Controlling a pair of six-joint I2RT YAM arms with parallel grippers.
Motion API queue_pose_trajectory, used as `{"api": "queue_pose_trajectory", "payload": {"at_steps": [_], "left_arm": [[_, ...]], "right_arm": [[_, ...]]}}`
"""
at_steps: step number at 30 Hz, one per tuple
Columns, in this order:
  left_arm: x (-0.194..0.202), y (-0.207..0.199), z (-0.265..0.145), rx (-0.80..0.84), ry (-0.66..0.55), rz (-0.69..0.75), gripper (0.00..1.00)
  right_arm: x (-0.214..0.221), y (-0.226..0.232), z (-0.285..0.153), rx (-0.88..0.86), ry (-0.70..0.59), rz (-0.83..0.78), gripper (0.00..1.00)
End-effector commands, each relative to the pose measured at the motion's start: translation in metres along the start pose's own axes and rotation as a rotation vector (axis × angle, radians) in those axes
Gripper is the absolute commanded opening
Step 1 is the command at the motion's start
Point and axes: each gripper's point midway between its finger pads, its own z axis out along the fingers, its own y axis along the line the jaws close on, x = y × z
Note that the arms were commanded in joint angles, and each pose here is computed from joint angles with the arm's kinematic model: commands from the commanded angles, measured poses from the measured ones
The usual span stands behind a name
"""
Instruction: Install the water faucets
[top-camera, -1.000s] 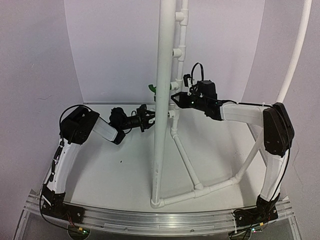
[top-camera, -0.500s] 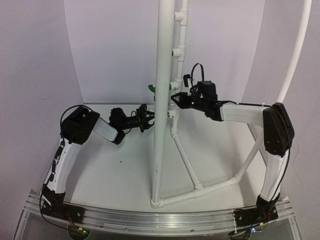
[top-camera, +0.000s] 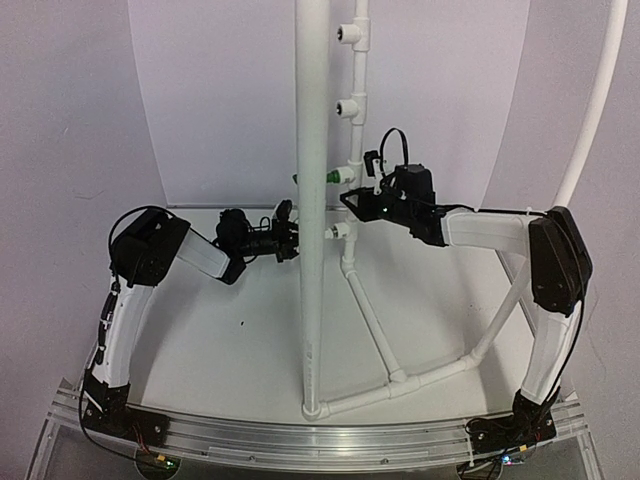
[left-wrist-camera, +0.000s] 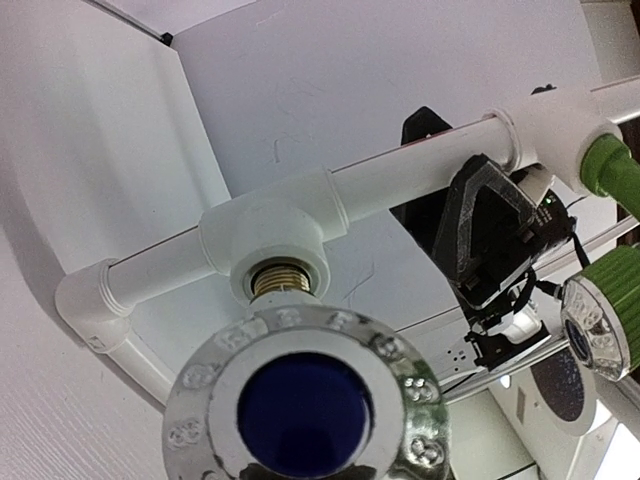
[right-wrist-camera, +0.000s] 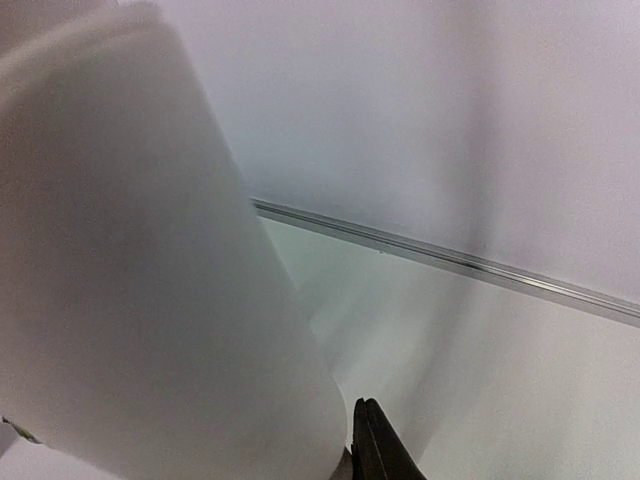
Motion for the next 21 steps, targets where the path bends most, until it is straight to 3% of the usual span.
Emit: {"api": "queue_pose_trajectory", "payload": {"at_steps": [1, 11, 17, 21], "left_arm": [[-0.001, -0.031, 0.001, -0.029, 0.038, 0.200, 0.03], [-0.002, -0.036, -0.002, -0.055, 0.036, 0.295, 0.00], [-0.005, -0.046, -0.005, 0.037, -0.028, 0.193, 0.00], [-0.003, -0.046, -0.010, 0.087, -0.071, 0.050, 0.00]], "right_arm": [[-0.012, 0.020, -0.018, -0.076, 0.001, 0.106, 0.00], [-0.009, 0.025, -0.024, -0.095, 0.009, 0.094, 0.00], [-0.009, 0.026, -0.024, -0.103, 0.010, 0.085, 0.00], [-0.012, 0.027, -0.022, -0.108, 0.005, 0.072, 0.00]]}}
